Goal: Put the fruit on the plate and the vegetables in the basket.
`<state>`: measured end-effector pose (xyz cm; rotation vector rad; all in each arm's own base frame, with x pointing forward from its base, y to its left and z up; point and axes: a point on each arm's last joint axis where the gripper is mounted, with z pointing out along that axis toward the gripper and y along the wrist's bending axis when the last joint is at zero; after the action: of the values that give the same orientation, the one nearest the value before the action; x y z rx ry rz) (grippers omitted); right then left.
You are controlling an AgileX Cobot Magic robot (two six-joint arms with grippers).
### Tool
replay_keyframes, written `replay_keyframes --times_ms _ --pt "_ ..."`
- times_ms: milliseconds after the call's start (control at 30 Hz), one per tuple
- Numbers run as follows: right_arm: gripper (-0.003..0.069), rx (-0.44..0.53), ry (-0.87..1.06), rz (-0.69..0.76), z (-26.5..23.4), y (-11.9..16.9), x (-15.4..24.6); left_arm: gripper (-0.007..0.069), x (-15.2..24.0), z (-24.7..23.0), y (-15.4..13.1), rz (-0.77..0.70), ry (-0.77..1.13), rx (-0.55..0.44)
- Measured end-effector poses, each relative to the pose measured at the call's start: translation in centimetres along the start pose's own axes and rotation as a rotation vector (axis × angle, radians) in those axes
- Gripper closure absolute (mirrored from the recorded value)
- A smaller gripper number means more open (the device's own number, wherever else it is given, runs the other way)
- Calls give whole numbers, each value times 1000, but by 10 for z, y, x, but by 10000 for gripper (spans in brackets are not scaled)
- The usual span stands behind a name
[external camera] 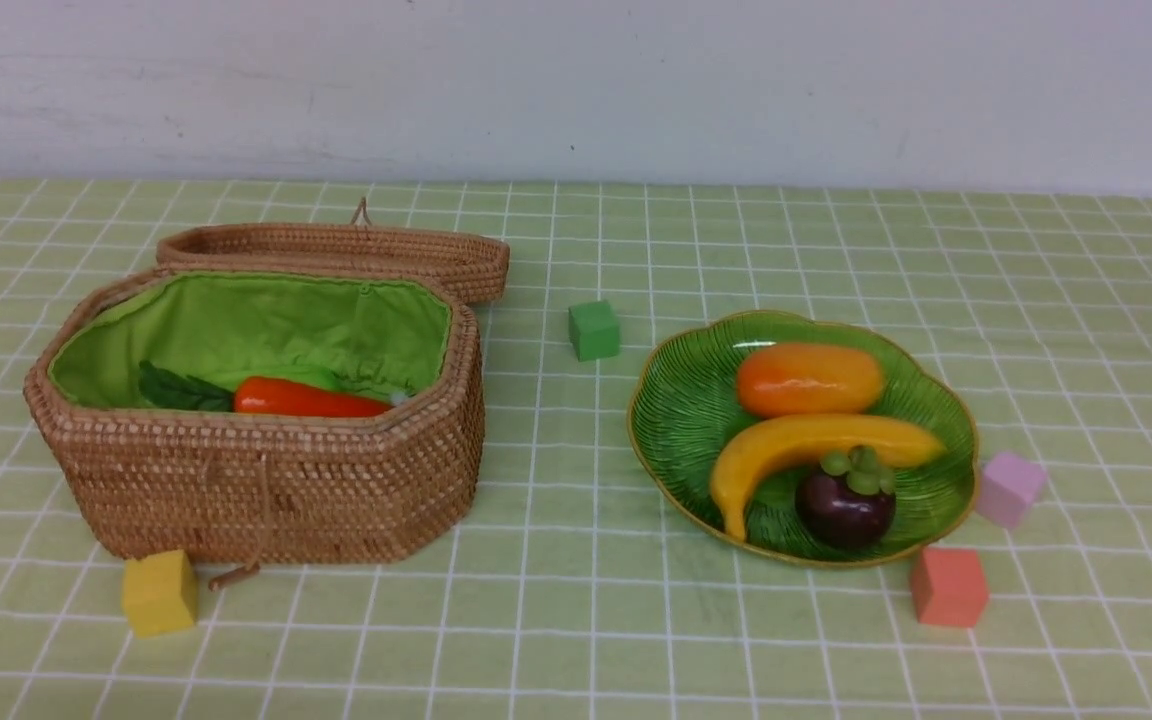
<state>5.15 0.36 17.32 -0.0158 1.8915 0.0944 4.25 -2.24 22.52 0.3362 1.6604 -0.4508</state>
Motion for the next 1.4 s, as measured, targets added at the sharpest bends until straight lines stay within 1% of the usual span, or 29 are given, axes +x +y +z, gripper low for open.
replay_keyframes --times_ms 33,67,100,133,167,200,233,300,367,467,1400 --pt "655 0 0 0 0 0 0 613 -1 1 2 -31 -44 -53" --pt "654 0 0 0 0 0 0 638 1 2 5 -50 -70 -101" --pt "652 0 0 0 0 0 0 638 3 3 8 -70 -86 -146" --pt "651 0 0 0 0 0 0 638 4 3 8 -74 -89 -155" --pt "648 0 0 0 0 0 0 638 14 6 13 -100 -93 -230" --pt "648 0 0 0 0 0 0 638 14 6 13 -101 -96 -229" --pt "646 0 0 0 0 0 0 638 25 8 18 -130 -82 -284" --pt "646 0 -1 1 0 0 0 638 37 9 21 -179 -9 -340" --pt "646 -1 -2 2 0 0 0 638 47 8 22 -216 85 -367" --pt "645 -1 -3 2 0 0 0 638 54 7 21 -239 150 -376" --pt "608 -1 -3 3 0 0 0 638 54 7 21 -249 149 -376"
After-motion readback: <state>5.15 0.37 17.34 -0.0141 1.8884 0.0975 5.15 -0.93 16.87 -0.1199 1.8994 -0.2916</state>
